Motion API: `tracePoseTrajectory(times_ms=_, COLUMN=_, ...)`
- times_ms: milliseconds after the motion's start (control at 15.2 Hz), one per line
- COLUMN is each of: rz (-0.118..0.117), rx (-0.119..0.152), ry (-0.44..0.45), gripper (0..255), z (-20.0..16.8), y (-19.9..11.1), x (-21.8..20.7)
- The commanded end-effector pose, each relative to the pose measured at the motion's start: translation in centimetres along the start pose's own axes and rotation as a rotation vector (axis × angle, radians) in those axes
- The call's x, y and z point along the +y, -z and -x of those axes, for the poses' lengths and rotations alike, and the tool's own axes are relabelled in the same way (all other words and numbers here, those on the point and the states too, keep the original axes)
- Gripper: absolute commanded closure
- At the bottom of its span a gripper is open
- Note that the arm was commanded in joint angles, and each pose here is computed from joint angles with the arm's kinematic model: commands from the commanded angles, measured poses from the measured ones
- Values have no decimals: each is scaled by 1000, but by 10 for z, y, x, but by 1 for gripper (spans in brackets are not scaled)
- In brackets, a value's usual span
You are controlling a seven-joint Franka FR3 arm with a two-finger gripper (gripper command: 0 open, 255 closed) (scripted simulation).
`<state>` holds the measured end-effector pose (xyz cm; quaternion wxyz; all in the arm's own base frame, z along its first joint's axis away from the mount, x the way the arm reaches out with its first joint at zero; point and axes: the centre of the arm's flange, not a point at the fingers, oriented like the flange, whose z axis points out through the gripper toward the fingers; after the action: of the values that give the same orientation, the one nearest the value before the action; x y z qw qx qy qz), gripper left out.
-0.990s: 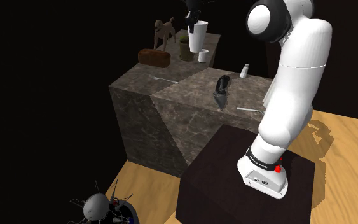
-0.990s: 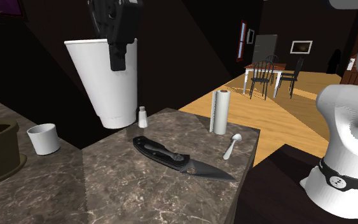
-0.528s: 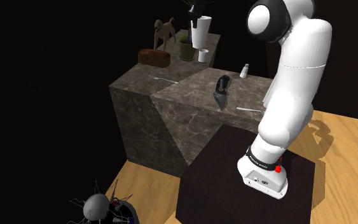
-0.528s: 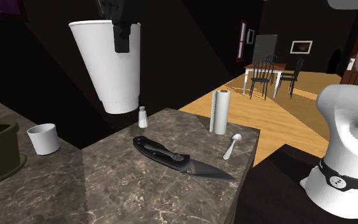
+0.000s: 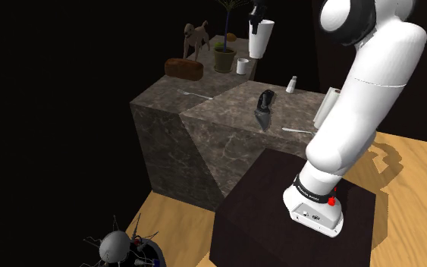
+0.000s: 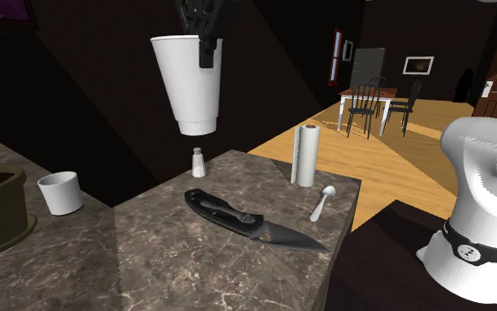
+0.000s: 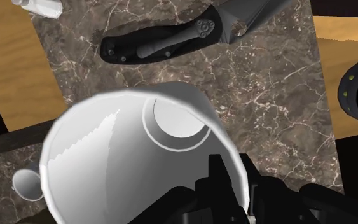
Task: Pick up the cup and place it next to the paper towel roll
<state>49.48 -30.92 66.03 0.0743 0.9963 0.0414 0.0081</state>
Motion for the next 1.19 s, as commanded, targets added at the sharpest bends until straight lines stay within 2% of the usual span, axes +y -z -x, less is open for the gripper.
tracePoseTrajectory(times_ms=0, rz=0, rx=1, ry=1, gripper=255, z=24, y=-2, x=13)
tracePoseTrajectory(times_ms=1122, rz=0, rx=1, ry=1, gripper=255, z=214, y=-18, x=132)
